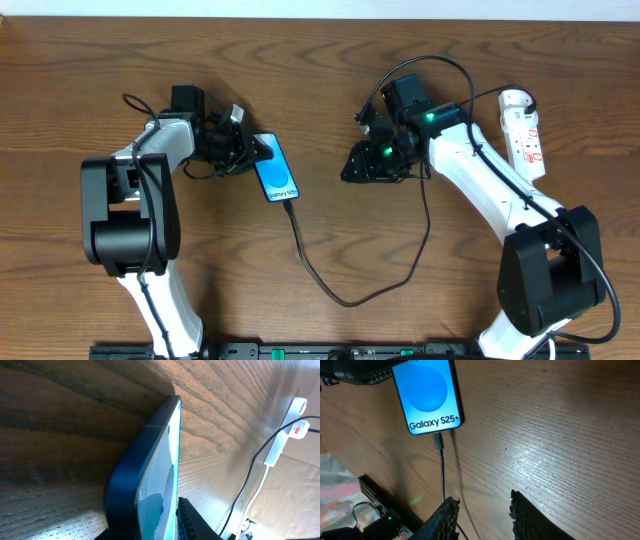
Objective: Plug charger to phone and switch on socket
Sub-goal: 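Open both grippers and withdraw them from the phone and cable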
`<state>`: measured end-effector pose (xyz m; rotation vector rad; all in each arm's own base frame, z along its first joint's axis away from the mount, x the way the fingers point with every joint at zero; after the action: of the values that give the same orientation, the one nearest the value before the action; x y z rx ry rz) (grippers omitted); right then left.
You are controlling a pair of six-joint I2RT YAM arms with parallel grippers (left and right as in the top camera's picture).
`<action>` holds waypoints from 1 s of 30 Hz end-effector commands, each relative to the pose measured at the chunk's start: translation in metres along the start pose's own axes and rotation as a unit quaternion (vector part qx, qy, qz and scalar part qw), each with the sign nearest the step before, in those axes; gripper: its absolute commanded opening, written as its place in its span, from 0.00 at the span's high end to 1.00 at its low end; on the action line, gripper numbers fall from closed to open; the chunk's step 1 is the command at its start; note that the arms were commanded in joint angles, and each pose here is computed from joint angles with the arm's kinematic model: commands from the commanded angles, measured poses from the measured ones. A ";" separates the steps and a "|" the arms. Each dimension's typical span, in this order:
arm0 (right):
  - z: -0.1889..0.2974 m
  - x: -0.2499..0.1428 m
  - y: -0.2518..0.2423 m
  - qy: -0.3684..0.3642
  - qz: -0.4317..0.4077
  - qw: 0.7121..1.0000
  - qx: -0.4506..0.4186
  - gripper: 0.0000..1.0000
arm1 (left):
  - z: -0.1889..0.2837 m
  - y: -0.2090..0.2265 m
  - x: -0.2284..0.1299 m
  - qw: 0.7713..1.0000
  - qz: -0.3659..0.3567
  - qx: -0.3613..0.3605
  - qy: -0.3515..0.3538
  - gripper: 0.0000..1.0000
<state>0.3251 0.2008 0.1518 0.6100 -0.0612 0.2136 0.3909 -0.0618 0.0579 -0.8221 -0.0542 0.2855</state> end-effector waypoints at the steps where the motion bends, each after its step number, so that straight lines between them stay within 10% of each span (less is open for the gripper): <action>1: 0.003 0.002 0.001 -0.005 0.010 1.000 0.000 0.67 | -0.004 0.005 -0.003 1.000 -0.001 0.002 0.008 0.75; 30: 0.003 0.002 0.000 -0.004 0.016 1.000 -0.004 0.64 | 0.004 0.047 0.000 0.981 0.014 0.191 -0.029 0.56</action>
<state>0.3245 0.1999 0.1512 0.6020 -0.0607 0.2208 0.3894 -0.0504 0.0568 -0.6554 -0.0729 0.2973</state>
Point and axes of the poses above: each gripper's point midway between its finger pads, its own z axis back along the fingers, its own y axis along the line the jaws close on, x = y × z, the point moved 6 cm from there along z, back along the fingers, and after that the axes turned 1 degree about z, right-handed, at the moved point
